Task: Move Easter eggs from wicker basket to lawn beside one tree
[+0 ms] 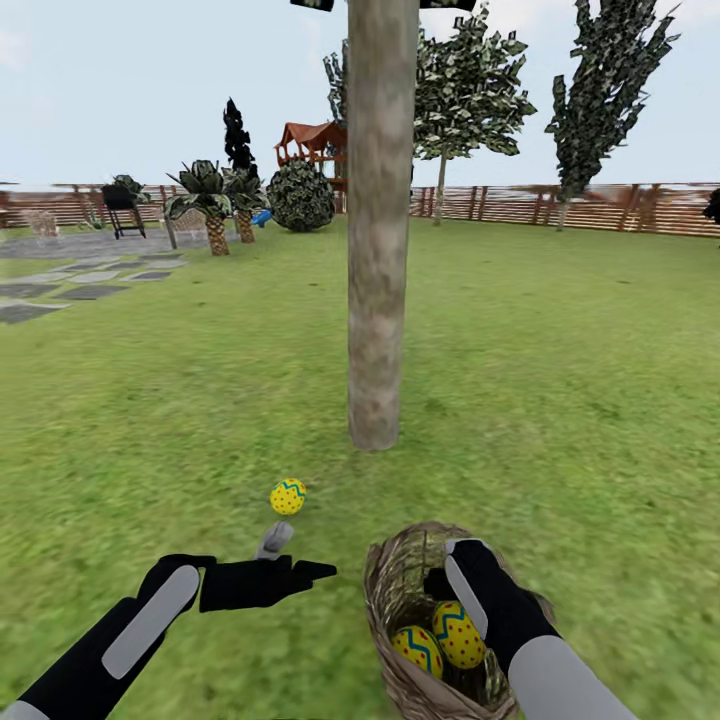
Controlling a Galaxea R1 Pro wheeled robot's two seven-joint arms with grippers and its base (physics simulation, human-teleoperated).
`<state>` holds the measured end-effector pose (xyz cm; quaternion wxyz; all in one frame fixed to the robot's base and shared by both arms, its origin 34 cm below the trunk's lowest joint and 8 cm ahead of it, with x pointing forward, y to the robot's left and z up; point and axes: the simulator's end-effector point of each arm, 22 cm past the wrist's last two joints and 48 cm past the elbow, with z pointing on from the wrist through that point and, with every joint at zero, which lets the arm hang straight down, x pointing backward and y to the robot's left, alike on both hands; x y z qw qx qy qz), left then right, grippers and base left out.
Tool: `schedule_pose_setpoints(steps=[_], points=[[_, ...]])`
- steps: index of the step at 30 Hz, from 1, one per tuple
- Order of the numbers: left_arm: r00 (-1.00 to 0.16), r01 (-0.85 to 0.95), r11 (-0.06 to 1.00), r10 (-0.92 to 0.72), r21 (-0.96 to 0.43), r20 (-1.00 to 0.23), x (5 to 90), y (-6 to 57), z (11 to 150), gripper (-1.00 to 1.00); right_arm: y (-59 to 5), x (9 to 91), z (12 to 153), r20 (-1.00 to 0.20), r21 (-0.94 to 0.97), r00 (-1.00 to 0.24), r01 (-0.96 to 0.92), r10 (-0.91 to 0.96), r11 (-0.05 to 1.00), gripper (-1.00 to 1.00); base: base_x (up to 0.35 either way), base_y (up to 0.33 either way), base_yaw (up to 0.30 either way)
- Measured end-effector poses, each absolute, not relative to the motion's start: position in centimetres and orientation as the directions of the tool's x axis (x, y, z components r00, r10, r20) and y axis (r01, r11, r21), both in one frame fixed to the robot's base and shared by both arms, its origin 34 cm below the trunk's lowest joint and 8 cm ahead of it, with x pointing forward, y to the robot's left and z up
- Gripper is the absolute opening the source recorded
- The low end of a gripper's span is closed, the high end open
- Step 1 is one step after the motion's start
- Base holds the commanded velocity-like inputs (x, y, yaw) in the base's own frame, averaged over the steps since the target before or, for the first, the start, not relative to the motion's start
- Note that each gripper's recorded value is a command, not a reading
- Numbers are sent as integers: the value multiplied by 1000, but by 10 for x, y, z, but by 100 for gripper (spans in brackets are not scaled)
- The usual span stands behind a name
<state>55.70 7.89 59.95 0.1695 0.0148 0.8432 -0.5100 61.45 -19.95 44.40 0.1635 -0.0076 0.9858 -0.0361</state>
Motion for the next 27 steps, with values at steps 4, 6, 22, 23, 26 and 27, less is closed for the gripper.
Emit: schedule_pose_setpoints(steps=[4, 6, 22, 23, 26, 27], points=[[-942, 200, 476, -148, -857, -302, 557, 76, 600, 100, -199, 614, 443, -320, -72, -947, -4, -27, 997, 100, 0, -223, 259], [-942, 200, 475, -148, -857, -302, 557, 76, 600, 100, -198, 614, 444, -322, -69, -946, -5, -27, 998, 100, 0, -83, 152], [-942, 200, 474, -147, -858, -301, 557, 75, 600, 100, -196, 615, 444, -322, -62, -946, -8, -27, 998, 100, -11, -145, 113], [-942, 200, 473, -147, -858, -301, 557, 75, 600, 100, -197, 615, 444, -322, -62, -946, -8, -27, 998, 100, -235, -218, 277], [-942, 200, 474, -147, -857, -301, 557, 75, 600, 100, -197, 615, 444, -322, -62, -946, -8, -27, 998, 100, -179, -249, 278], [-942, 200, 474, -147, -858, -301, 556, 75, 600, 100, -197, 615, 444, -322, -62, -946, -8, -28, 998, 100, -112, -278, 279]])
